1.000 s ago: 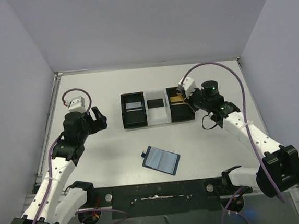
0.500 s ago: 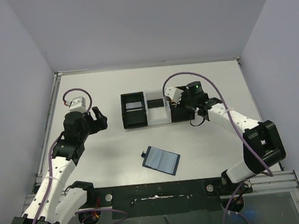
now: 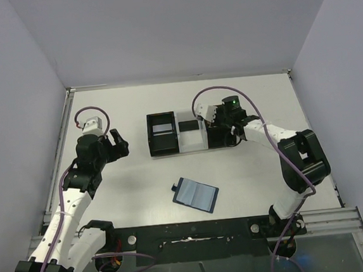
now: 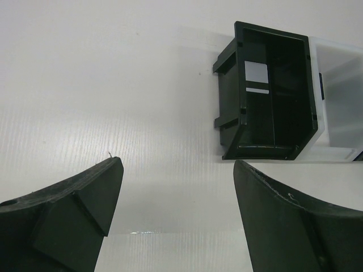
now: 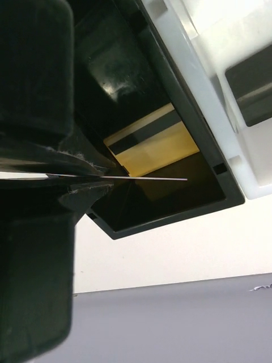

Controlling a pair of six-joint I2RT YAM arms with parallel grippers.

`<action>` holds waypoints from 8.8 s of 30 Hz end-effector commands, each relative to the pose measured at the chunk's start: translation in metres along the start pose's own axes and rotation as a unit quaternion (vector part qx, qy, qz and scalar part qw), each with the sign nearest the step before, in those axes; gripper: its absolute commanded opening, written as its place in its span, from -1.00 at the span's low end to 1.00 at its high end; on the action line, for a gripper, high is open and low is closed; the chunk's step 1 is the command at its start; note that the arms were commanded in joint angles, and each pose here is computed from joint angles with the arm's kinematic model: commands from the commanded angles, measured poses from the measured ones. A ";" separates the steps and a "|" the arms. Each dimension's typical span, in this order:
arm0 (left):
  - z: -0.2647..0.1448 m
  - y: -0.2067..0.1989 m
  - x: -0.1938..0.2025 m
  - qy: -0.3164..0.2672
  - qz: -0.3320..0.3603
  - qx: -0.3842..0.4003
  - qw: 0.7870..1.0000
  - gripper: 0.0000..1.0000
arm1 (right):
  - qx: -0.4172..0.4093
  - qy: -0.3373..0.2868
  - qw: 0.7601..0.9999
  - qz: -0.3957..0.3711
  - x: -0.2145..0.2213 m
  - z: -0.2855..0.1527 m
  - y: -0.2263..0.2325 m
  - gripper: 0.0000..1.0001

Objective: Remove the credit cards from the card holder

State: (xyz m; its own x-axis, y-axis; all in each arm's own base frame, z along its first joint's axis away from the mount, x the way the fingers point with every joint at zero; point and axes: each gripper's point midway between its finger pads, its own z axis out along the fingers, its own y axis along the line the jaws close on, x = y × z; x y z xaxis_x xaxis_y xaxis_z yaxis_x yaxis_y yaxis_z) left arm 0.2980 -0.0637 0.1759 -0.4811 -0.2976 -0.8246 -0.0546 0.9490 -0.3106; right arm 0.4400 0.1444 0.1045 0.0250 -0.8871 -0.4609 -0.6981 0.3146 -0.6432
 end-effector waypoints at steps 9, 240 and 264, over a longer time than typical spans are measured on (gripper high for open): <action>0.001 -0.009 -0.019 -0.029 0.001 0.032 0.999 0.55 | 0.037 -0.041 0.997 -0.058 -0.017 0.022 -0.043 -1.00; -0.018 -0.136 0.229 0.324 0.032 0.170 0.930 -0.65 | -0.177 0.072 0.610 0.769 -0.084 -0.137 0.251 -0.21; -0.023 -0.139 0.230 0.332 0.035 0.183 0.925 -0.99 | -0.141 0.149 0.605 0.770 -0.049 -0.148 0.273 -0.14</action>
State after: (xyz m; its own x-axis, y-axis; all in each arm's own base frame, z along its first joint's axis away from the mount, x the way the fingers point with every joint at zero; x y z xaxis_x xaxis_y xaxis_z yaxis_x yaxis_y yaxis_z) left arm 0.1686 -0.2504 0.0253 -0.9275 0.0188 -0.3734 0.2068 0.8579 -0.4704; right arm 0.1419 0.2209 0.0428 -0.9090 0.3523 -0.2227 0.1744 0.8068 0.5645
